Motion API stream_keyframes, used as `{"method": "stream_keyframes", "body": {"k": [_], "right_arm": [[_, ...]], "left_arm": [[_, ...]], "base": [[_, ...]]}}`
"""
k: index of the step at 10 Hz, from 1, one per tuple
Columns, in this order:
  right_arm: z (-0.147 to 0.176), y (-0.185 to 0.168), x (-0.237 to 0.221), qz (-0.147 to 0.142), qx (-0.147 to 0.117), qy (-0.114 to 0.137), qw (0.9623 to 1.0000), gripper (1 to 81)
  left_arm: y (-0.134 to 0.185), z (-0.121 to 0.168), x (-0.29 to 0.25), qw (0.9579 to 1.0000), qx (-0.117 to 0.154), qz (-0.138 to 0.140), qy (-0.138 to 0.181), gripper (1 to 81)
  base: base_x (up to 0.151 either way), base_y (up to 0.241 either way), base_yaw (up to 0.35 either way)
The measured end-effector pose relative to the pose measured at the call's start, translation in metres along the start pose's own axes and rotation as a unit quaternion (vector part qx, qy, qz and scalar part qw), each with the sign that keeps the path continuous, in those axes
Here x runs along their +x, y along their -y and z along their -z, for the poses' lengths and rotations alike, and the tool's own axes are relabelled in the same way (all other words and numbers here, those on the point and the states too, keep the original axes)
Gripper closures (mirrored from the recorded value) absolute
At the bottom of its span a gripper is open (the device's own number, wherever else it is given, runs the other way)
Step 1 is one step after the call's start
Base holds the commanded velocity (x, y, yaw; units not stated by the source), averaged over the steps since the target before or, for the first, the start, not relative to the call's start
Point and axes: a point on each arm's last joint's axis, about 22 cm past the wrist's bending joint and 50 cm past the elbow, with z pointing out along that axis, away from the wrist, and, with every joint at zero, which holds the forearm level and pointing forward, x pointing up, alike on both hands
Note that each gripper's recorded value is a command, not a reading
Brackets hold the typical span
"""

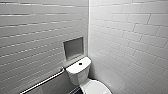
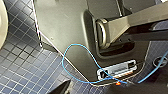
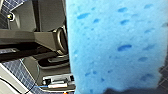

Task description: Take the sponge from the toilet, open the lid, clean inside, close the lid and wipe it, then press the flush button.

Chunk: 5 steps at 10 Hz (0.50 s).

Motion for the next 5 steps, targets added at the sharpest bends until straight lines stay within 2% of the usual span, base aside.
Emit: {"method": "stream_keyframes", "body": {"k": [1, 3, 5], "right_arm": [[-0.003, -0.002, -0.009, 0.000, -0.019, 0.014, 0.9997, 81.1], [-0.009, 0.010, -0.009, 0.014, -0.025, 0.022, 0.9993, 81.1], [-0.011, 0.016, 0.008, 0.028, -0.031, 0.022, 0.9989, 81.1]], "left_arm": [[-0.005, -0.002, 0.001, 1.0000, -0.001, 0.000, 0.000, 1.0], [-0.023, -0.007, -0.004, 0.9998, -0.008, 0.010, 0.018, 1.0], [-0.028, -0.008, -0.012, 0.9992, -0.009, 0.024, 0.031, 1.0]], "base": [[0.000, 0.000, 0.000], [0.000, 0.000, 0.000], [0.000, 0.000, 0.000]]}}
